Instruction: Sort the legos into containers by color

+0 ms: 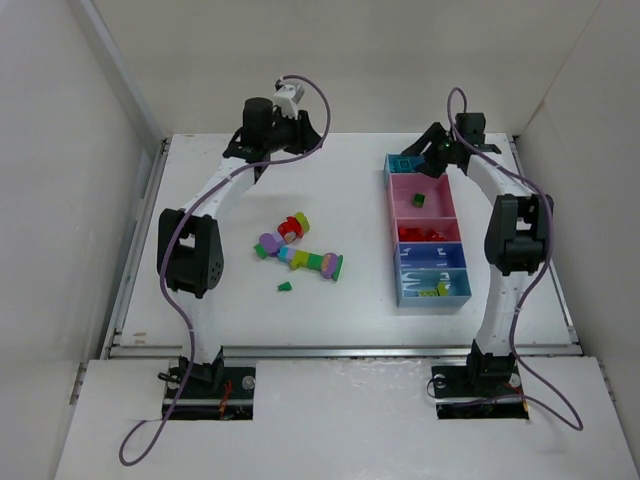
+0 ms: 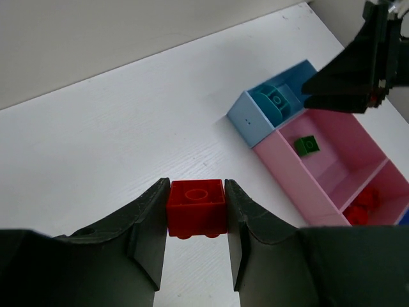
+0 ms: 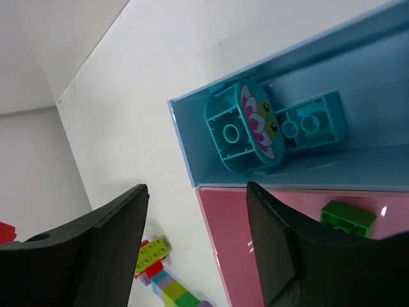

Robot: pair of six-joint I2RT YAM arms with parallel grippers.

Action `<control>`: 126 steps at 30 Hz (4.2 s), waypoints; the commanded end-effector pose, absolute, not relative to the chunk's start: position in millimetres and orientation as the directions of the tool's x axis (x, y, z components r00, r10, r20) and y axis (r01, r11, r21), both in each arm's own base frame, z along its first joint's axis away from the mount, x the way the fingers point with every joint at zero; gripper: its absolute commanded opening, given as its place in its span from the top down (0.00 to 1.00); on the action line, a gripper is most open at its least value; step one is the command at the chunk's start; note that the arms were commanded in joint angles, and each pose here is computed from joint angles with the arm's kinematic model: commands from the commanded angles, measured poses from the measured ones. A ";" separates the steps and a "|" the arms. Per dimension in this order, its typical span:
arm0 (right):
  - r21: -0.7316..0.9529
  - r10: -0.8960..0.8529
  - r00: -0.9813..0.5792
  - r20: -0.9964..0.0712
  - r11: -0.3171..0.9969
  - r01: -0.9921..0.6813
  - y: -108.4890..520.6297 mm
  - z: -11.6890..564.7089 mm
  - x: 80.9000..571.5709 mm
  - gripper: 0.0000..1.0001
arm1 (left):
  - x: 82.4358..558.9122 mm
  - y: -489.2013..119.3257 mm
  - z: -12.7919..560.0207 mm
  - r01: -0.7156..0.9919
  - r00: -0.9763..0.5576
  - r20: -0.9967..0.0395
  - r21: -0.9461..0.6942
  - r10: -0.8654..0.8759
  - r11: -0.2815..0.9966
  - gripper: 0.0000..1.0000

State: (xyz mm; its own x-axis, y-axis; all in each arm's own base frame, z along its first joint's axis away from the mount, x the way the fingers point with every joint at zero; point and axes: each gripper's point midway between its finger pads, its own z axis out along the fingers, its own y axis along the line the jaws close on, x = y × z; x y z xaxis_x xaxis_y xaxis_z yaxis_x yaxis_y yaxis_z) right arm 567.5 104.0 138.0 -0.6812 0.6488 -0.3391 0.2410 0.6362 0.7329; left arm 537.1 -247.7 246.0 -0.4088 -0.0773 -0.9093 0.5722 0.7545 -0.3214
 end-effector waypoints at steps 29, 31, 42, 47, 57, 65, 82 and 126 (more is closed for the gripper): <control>0.456 0.379 -0.454 -0.807 0.887 -0.071 64.6 301.7 393.0 0.25 | 370.9 -485.7 186.1 0.983 0.043 -0.993 0.062 0.112 0.173 1.00; 0.431 0.351 -0.445 -0.824 0.898 -0.088 63.4 309.5 389.7 0.25 | 371.2 -488.7 180.4 0.981 0.046 -0.991 0.068 0.123 0.184 1.00; 0.361 0.287 -0.423 -0.859 0.927 -0.103 56.5 326.3 384.4 0.19 | 351.6 -507.6 152.1 0.995 0.066 -0.966 0.084 0.250 0.061 0.28; 0.336 0.258 -0.411 -0.874 0.933 -0.128 56.9 337.2 387.4 0.14 | 355.8 -508.9 167.8 0.991 0.068 -0.955 0.097 0.288 0.087 0.00; 0.298 0.231 -0.370 -0.900 0.945 -0.134 52.3 358.3 383.7 0.00 | 379.6 -466.7 282.8 0.955 0.185 -0.958 0.228 0.221 0.188 0.00; 0.114 0.075 -0.303 -0.950 0.987 -0.115 77.5 355.4 393.2 0.00 | 382.9 -310.7 303.5 0.746 0.398 -0.782 0.581 0.480 0.327 0.00; 0.104 -0.054 -0.423 -0.904 0.934 -0.341 226.2 282.1 375.7 0.00 | 252.6 -146.0 69.3 0.946 0.218 -0.411 0.311 0.885 -0.088 0.37; 0.086 0.022 -0.426 -0.905 0.988 -0.131 148.9 273.2 418.4 0.00 | 292.1 -267.3 167.7 0.959 0.215 -0.764 0.283 0.609 0.016 1.00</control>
State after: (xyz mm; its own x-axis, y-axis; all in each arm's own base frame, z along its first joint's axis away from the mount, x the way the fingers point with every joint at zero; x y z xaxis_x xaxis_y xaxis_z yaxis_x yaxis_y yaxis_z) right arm 394.7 164.9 253.7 -0.4655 -0.0864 -0.8808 -0.1880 0.9822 0.0030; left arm 288.5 -226.7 116.9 0.2105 0.7593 -0.6157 0.9553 -0.0261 0.2945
